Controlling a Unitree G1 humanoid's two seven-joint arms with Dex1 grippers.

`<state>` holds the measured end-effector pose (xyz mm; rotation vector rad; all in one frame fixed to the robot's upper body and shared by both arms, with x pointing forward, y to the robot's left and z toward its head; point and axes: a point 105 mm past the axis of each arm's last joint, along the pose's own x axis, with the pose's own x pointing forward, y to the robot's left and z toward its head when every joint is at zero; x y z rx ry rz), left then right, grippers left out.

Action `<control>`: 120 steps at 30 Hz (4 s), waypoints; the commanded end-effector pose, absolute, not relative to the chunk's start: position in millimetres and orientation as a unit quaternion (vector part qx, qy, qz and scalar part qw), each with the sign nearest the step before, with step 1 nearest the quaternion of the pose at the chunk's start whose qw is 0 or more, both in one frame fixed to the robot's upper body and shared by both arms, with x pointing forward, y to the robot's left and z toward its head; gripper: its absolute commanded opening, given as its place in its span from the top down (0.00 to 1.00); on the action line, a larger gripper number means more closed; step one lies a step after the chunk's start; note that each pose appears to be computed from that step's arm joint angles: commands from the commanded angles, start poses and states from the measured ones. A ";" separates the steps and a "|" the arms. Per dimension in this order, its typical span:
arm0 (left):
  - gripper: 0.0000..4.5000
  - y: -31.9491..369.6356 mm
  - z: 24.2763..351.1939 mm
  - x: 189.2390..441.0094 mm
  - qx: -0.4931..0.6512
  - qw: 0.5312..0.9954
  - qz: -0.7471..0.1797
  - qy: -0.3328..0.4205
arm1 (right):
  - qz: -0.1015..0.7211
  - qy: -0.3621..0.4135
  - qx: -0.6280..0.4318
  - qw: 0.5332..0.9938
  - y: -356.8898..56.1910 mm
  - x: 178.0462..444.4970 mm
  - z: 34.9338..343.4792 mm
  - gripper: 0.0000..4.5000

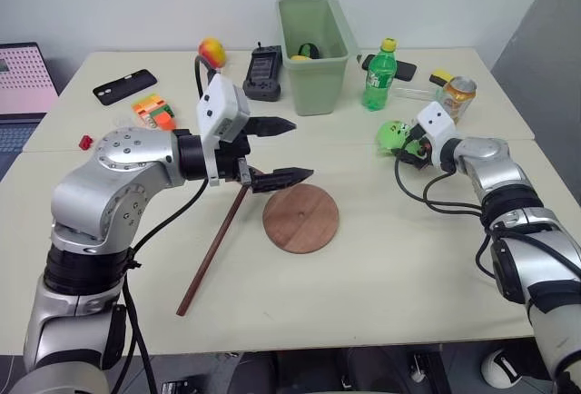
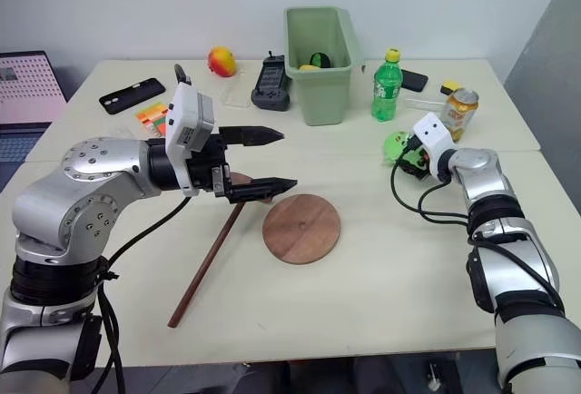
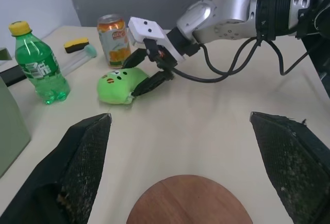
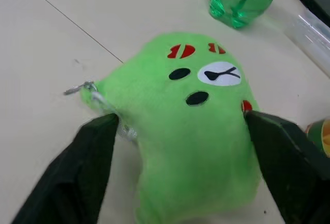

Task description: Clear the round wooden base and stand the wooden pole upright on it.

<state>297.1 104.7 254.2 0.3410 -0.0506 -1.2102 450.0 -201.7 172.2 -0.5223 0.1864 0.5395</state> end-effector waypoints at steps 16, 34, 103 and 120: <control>0.00 228.3 235.0 307.5 0.098 0.862 -0.432 0.246 | 0.574 0.043 -0.065 0.815 -113.3 284.2 209.9 0.01; 0.00 197.7 137.2 309.1 0.041 0.824 -0.438 0.358 | 0.623 0.076 -0.072 0.775 -81.2 221.7 185.7 0.01; 0.94 47.4 180.8 317.7 -0.065 0.783 -0.576 -0.224 | 0.456 -0.055 -0.057 0.886 -109.9 206.1 174.5 0.00; 0.94 44.1 169.5 324.9 -0.058 0.789 -0.566 -0.232 | 0.446 -0.051 -0.056 0.892 -110.0 206.5 173.9 0.00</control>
